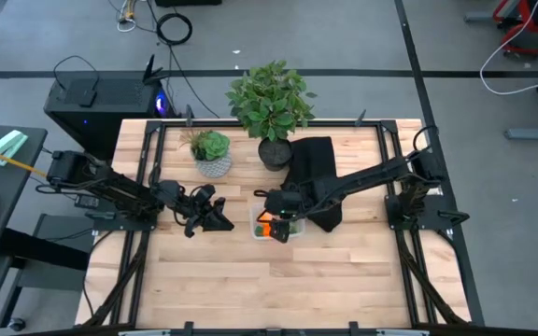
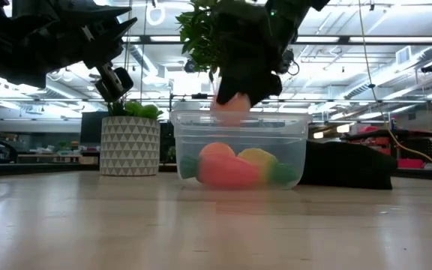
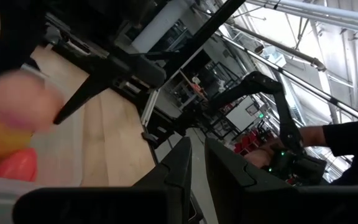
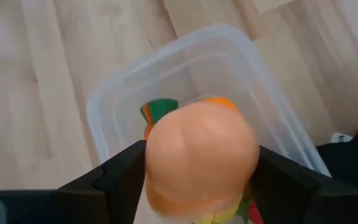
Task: Pick and placing Produce into tupperware
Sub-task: Put the light orange peach into the transparent bin, then return to Home Position
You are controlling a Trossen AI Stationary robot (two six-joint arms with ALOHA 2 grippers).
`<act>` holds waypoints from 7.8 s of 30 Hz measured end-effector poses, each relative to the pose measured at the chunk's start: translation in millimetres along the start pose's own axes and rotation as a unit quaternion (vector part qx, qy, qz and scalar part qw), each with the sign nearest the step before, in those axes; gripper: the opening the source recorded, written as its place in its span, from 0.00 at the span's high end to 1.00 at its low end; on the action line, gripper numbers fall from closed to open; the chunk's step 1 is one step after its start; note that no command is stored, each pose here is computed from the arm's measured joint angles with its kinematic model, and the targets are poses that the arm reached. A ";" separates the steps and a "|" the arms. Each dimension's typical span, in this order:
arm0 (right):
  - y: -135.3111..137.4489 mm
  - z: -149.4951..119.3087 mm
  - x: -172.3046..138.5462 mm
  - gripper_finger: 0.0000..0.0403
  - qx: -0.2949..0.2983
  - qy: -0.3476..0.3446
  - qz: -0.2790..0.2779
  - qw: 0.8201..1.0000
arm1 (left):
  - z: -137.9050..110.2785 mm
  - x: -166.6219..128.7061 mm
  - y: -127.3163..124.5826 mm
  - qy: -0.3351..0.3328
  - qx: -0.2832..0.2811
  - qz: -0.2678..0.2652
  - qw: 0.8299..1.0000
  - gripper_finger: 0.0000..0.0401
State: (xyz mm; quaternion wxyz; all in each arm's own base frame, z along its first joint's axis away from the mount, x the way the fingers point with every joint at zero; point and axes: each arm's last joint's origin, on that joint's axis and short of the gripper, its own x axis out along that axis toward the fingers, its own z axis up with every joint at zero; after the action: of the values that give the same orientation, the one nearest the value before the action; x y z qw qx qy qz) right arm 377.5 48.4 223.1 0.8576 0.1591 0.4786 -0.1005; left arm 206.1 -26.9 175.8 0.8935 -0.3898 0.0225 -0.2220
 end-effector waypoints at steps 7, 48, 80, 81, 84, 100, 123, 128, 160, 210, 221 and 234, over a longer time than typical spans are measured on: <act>0.5 -7.1 24.9 0.28 0.000 0.022 -0.025 0.999 | -0.1 0.0 0.2 0.001 0.001 0.000 1.000 0.87; -31.0 -93.2 -127.3 0.80 0.190 -0.085 -0.025 0.978 | 4.7 -0.8 -2.1 -0.019 0.023 -0.014 0.999 0.87; -65.9 -116.2 -98.3 0.99 0.314 -0.128 -0.026 0.941 | 56.9 -96.9 -36.4 -0.327 0.284 0.088 0.897 0.99; -66.7 -116.0 -99.1 0.99 0.305 -0.125 -0.025 0.944 | 56.7 -97.9 -40.1 -0.341 0.292 0.091 0.889 0.99; -68.3 -115.1 -101.2 0.99 0.287 -0.115 -0.011 0.951 | 54.7 -100.4 -50.1 -0.376 0.324 0.109 0.861 1.00; -72.1 -113.7 -104.8 0.99 0.253 -0.110 -0.003 0.961 | 41.4 -124.1 -83.4 -0.424 0.384 0.102 0.814 1.00; -76.6 -110.9 -104.8 0.99 0.361 -0.136 -0.014 0.923 | 13.2 -112.1 -50.9 -0.132 0.286 0.190 0.930 1.00; -76.7 -110.9 -104.9 1.00 0.373 -0.138 -0.014 0.917 | 7.8 -110.1 -43.0 -0.169 0.291 0.174 0.925 1.00; -76.7 -110.9 -104.9 0.99 0.374 -0.138 -0.014 0.917 | -11.3 -108.8 -20.8 -0.065 0.295 0.233 0.924 0.99; -147.7 -214.2 -194.2 1.00 0.139 -0.518 0.143 0.832 | -7.2 -108.2 -25.1 -0.100 0.273 0.213 0.933 0.94; -145.4 -209.9 -212.2 1.00 0.087 -0.579 0.160 0.795 | -6.9 -108.2 -25.6 -0.103 0.274 0.211 0.933 0.92; -143.4 -211.2 -165.8 1.00 0.103 -0.588 0.182 0.782 | -6.8 -108.2 -25.6 -0.103 0.274 0.211 0.933 0.92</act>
State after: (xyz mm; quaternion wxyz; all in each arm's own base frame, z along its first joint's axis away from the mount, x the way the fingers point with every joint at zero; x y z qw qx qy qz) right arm 77.9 -3.6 235.4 0.9536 0.2401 -0.1695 -0.0655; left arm 97.5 -2.0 174.8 0.9893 -0.1367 -0.0496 0.0154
